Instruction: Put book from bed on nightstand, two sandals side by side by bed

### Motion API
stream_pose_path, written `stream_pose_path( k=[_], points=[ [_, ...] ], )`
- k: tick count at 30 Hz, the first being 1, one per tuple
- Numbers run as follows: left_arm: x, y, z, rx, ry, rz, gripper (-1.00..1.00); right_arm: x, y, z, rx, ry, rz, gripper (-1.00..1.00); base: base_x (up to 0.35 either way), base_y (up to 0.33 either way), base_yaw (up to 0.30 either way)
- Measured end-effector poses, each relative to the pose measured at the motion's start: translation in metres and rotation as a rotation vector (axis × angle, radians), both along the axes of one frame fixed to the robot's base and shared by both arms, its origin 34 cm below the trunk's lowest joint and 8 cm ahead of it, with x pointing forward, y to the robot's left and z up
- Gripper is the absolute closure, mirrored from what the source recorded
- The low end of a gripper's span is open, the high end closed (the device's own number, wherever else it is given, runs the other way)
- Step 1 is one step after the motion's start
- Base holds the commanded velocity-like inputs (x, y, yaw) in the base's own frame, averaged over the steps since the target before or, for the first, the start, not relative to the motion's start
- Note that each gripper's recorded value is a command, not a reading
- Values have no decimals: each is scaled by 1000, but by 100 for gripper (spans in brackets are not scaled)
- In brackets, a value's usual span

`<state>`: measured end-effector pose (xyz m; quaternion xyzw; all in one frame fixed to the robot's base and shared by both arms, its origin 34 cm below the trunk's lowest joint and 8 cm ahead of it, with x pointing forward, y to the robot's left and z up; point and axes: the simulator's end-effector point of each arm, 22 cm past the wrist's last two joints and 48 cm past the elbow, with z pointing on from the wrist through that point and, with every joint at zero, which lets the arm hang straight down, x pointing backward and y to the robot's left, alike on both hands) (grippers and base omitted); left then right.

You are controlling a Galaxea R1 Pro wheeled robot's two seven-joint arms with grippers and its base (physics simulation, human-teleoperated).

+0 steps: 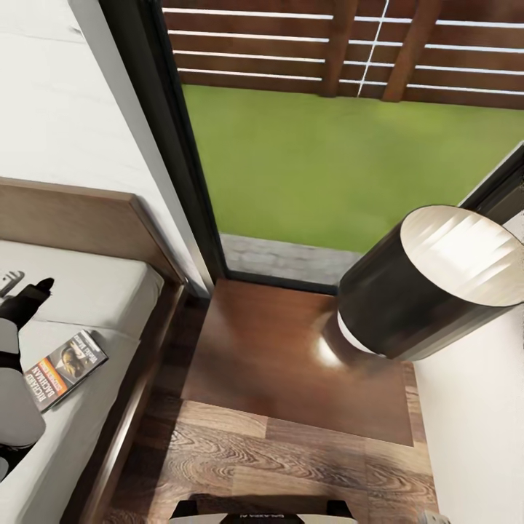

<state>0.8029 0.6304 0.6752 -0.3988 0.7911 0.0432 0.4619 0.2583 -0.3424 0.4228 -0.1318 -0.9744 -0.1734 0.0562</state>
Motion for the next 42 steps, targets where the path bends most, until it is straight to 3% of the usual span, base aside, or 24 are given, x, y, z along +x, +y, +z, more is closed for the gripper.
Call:
stream_pose_path(
  k=[8, 9, 10, 15, 19, 24, 34, 42],
  points=[
    [12, 8, 42, 61, -78, -21, -100, -4, 11, 18, 51, 28, -21, -100, 0, 0, 0],
    [15, 11, 55, 89, -105, -23, -100, 8, 65, 52, 339, 24, -113, -100, 0, 0, 0],
    [15, 11, 56, 89, -105, -23, -100, 11, 71, 59, 372, 16, -123, -100, 0, 0, 0],
    [15, 10, 61, 84, -98, -25, -100, 12, 71, 67, 373, 12, -121, -100, 0, 0, 0],
    [12, 4, 57, 43, -65, -35, -100, 12, 71, 73, 373, 11, -120, -100, 0, 0, 0],
    [12, 0, 54, 30, -48, -44, -100, 12, 70, 74, 372, 9, -120, -100, 0, 0, 0],
    [14, -8, 47, 84, 30, -105, -100, 12, 70, 74, 372, 7, -119, -100, 0, 0, 0],
    [14, -8, 46, 90, 39, -110, -100, 12, 71, 74, 372, 7, -118, -100, 0, 0, 0]
  ],
)
